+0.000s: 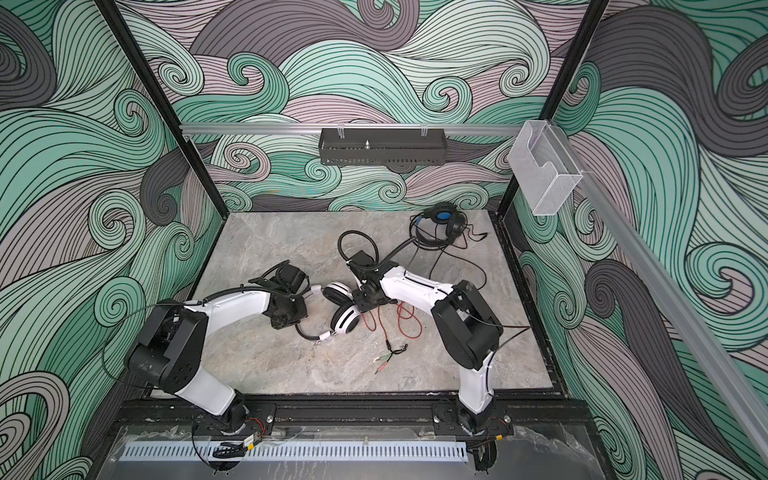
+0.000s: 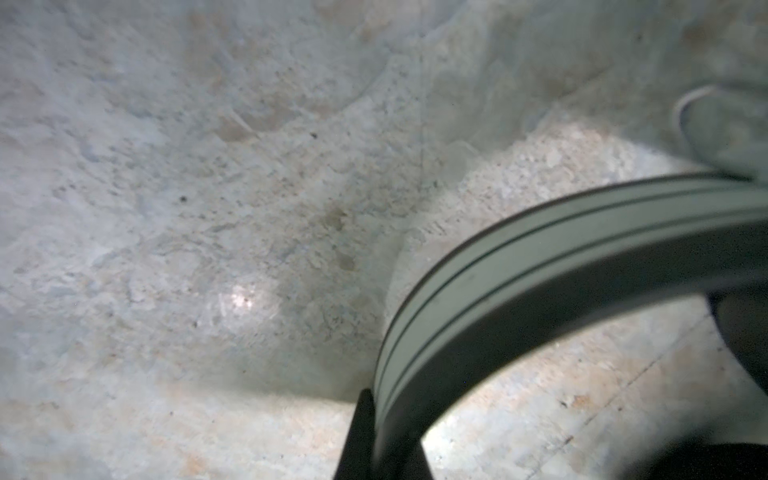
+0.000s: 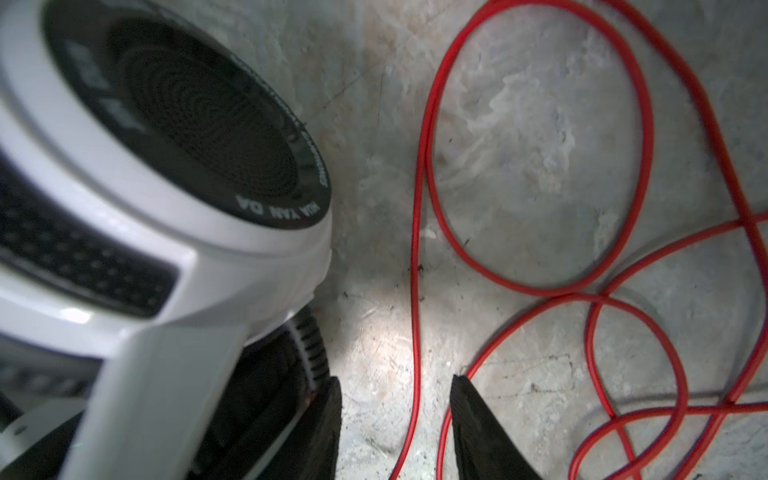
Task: Wrap the headphones
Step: 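Grasp the red cable with the right gripper while the left gripper raises the headset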
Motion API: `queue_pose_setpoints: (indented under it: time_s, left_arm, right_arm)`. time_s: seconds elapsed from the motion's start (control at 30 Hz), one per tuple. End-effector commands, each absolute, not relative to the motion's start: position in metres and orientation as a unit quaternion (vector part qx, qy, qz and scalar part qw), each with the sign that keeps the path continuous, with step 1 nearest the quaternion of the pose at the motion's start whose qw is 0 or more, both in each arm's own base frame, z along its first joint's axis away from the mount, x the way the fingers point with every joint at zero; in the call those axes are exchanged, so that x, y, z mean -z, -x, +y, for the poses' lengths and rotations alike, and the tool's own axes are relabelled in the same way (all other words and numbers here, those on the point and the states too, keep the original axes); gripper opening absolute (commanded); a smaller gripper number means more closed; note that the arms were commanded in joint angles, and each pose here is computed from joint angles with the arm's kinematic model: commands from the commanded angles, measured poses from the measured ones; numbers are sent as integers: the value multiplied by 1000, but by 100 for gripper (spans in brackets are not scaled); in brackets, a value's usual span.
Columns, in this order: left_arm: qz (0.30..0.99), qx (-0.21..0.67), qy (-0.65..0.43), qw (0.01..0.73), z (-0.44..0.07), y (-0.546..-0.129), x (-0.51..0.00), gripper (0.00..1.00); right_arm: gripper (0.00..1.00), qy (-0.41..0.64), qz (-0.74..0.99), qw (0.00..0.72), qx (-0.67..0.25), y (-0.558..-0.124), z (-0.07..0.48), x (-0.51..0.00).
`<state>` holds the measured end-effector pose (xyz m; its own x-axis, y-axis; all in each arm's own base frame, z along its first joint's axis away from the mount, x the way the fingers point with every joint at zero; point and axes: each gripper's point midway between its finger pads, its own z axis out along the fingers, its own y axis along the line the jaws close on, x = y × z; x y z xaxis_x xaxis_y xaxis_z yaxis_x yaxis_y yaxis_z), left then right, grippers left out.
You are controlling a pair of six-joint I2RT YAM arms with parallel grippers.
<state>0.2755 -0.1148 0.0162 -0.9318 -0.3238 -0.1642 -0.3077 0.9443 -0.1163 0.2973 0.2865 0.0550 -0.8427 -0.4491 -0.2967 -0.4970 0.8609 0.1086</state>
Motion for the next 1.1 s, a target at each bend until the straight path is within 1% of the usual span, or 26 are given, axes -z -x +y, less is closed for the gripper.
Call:
queue_pose_setpoints:
  time_s: [0.0, 0.13, 0.33, 0.47, 0.57, 0.73, 0.8, 0.87, 0.93, 1.0, 1.07]
  left_arm:
    - [974, 131, 155, 97, -160, -295, -26, 0]
    - [971, 149, 151, 107, -169, -301, -34, 0]
    - [973, 144, 124, 133, -168, -301, -44, 0]
    - [974, 141, 77, 159, -172, -301, -49, 0]
    - [975, 132, 52, 173, -171, -301, -51, 0]
    - [982, 89, 72, 151, -146, -294, -46, 0]
    - [981, 82, 102, 141, -133, -292, -45, 0]
    - [978, 88, 116, 151, -127, -295, -52, 0]
    - [975, 90, 112, 168, -123, -299, -65, 0]
    - [974, 91, 98, 182, -121, -303, -81, 0]
    - [975, 89, 82, 188, -121, -305, -91, 0]
  right_arm:
    - [46, 267, 935, 139, -186, -281, 333, -72]
    - [46, 272, 931, 138, -200, -282, 350, -75]
    - [46, 266, 932, 146, -197, -294, 358, -77]
    - [46, 268, 930, 151, -201, -298, 363, -81]
    - [47, 271, 930, 159, -190, -300, 356, -82]
    - [50, 268, 934, 158, -173, -297, 333, -77]
    - [52, 272, 933, 161, -171, -295, 321, -80]
    - [56, 279, 929, 169, -172, -294, 309, -88]
    - [62, 289, 921, 182, -187, -291, 299, -101]
    - [68, 309, 903, 201, -221, -281, 295, -118]
    - [72, 329, 887, 227, -232, -269, 288, -135]
